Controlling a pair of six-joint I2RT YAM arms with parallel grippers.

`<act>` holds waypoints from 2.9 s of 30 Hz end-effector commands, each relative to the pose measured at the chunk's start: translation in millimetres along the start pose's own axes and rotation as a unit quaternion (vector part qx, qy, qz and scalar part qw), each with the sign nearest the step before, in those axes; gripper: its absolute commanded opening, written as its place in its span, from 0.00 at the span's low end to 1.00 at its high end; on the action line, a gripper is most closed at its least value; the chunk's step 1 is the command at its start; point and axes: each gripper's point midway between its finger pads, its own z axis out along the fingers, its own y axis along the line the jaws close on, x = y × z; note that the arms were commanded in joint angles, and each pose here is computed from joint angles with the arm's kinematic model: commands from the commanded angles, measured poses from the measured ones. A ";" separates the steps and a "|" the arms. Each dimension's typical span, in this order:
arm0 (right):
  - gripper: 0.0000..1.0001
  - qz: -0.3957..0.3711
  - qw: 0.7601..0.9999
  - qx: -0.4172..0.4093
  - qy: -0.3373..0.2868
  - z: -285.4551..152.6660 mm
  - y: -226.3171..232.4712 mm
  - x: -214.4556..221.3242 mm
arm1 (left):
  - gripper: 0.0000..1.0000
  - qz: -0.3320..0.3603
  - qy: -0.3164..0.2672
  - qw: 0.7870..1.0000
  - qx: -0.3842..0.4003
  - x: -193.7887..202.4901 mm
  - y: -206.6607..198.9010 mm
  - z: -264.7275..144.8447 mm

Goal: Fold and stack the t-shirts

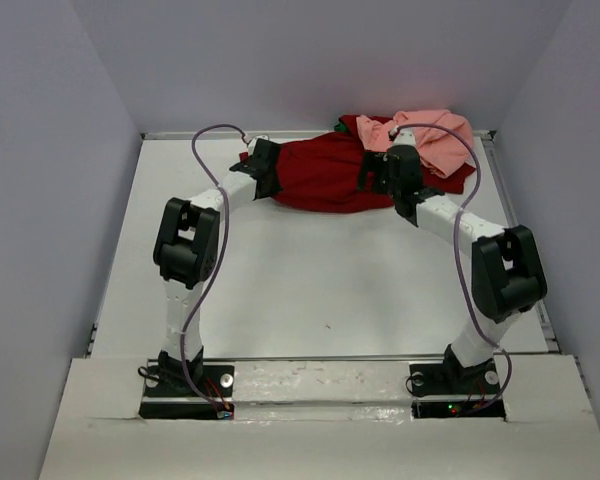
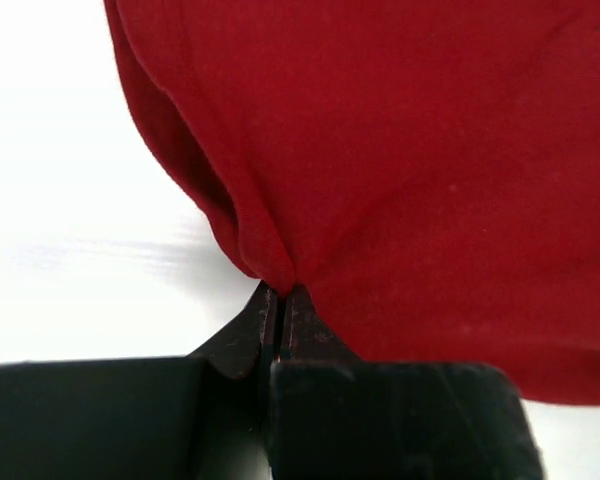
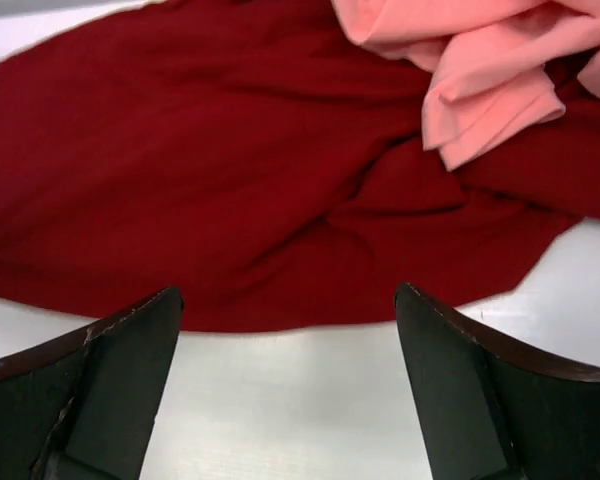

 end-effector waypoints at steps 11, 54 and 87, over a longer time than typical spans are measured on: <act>0.93 0.006 0.998 0.028 0.055 100.7 -41.3 -52.8 | 0.00 -0.007 -0.036 0.999 0.005 -2.8 18.2 -73.8; 0.00 0.045 0.975 0.216 0.006 141.2 -205.8 -117.7 | 0.00 -0.035 -0.084 0.996 0.015 46.1 48.2 -203.3; 0.22 0.097 0.876 0.346 -0.321 -46.8 -278.9 -344.6 | 0.00 -0.026 -0.056 0.998 -0.025 67.4 66.4 -188.3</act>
